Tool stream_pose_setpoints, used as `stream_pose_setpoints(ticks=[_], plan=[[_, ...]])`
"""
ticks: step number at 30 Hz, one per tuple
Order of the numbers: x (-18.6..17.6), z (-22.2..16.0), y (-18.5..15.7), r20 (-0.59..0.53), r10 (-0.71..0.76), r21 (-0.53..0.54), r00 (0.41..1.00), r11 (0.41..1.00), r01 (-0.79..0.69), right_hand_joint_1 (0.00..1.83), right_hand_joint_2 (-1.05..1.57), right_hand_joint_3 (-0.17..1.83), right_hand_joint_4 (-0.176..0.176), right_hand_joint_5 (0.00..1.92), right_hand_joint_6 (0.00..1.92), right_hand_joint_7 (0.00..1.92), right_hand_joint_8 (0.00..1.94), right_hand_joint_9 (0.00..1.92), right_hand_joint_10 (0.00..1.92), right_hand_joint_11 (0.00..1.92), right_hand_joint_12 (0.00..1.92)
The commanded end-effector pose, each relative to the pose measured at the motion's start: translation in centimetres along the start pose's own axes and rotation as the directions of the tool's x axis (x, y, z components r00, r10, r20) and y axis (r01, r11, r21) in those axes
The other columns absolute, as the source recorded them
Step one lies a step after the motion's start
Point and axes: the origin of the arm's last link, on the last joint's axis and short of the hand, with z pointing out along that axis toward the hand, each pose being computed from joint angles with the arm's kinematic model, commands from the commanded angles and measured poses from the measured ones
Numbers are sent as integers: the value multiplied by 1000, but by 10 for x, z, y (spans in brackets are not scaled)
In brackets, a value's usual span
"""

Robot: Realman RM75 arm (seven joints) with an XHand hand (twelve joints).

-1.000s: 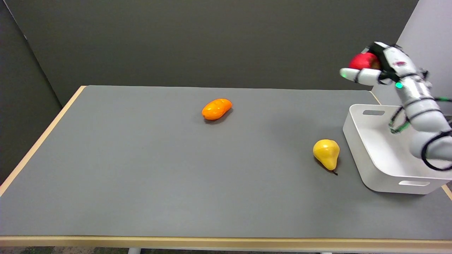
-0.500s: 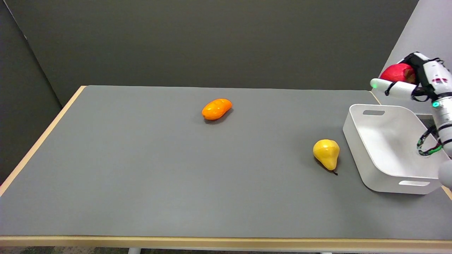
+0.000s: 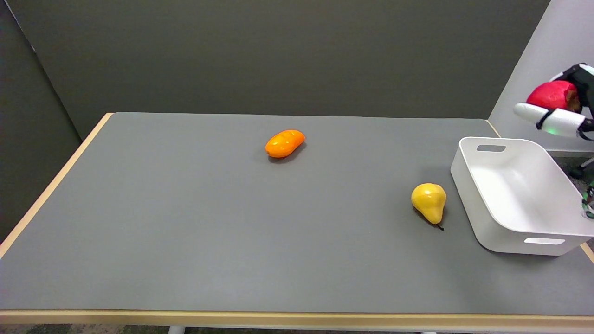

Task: Place tomato into white box.

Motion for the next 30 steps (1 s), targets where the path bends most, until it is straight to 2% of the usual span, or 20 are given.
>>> stream_pose_setpoints(ticks=[1,12,20,22,25,27,29,30], plan=[[4,-78,32,84,-13,-106,996,994,22,1175,976,556,-52,647,1573,890,1335,908,1465,931,1869],[-6,-83,59,119,-98,-203,988,972,121,1175,973,561,-52,648,1572,891,1337,909,1466,930,1871],[-6,-80,61,122,-154,-194,980,965,176,1174,976,557,-51,646,1572,888,1341,905,1468,923,1884],[-4,-79,62,118,-163,-191,980,964,183,1170,1003,510,-52,635,1563,880,1341,895,1436,892,1844],[-3,-78,62,115,-164,-192,980,964,184,1165,1102,315,-61,609,1553,867,1294,860,1286,831,1673],[-3,-76,62,113,-163,-190,980,965,182,856,736,933,175,449,1069,637,872,632,1184,575,1618],[-5,-74,61,113,-159,-186,981,966,178,622,690,945,164,352,773,499,590,489,974,496,1569],[-5,-74,61,113,-158,-187,981,966,177,556,675,949,157,327,711,464,542,453,918,464,1551]])
